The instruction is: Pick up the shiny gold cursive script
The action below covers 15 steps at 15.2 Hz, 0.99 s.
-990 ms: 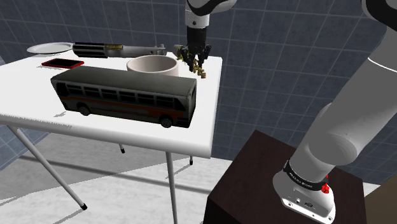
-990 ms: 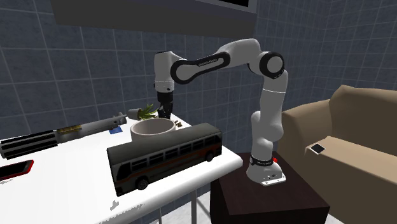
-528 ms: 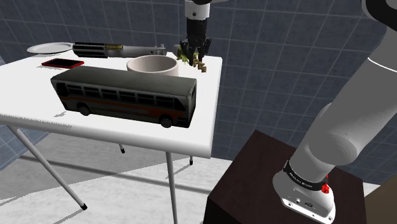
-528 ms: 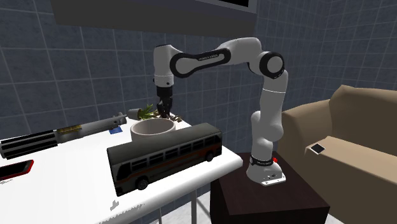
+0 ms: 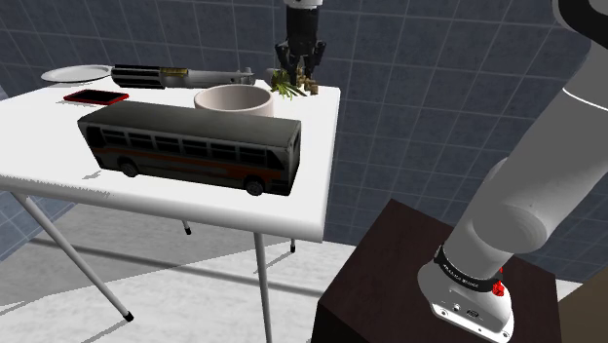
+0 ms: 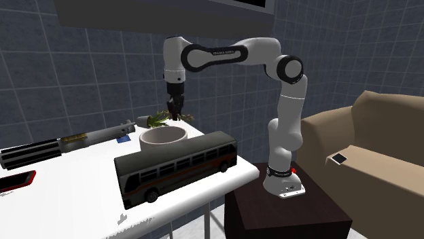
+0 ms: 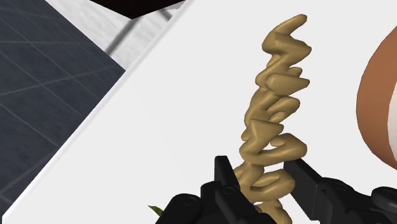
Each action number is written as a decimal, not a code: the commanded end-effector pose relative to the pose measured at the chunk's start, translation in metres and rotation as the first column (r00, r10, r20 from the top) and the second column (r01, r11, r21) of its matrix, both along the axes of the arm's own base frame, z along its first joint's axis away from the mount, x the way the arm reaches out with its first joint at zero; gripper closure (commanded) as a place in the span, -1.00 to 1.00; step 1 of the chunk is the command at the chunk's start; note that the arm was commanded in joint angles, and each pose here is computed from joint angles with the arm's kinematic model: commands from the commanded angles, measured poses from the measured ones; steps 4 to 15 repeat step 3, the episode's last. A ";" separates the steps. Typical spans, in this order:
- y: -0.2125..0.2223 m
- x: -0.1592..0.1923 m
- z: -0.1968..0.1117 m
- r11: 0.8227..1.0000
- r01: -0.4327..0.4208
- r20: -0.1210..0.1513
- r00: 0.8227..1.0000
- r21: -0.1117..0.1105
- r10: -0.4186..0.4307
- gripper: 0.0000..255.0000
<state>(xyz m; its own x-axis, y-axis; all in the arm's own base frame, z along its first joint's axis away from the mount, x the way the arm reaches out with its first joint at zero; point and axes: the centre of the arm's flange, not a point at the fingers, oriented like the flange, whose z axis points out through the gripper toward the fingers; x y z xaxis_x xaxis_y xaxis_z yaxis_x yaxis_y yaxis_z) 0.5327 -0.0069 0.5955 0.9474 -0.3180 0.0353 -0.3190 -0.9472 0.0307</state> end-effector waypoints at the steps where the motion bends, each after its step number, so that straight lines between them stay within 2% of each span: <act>1: 0.000 0.001 0.011 1.000 0.000 0.000 1.000 0.000 0.000 1.00; 15: 0.000 0.001 0.012 1.000 0.000 0.000 1.000 0.000 0.000 1.00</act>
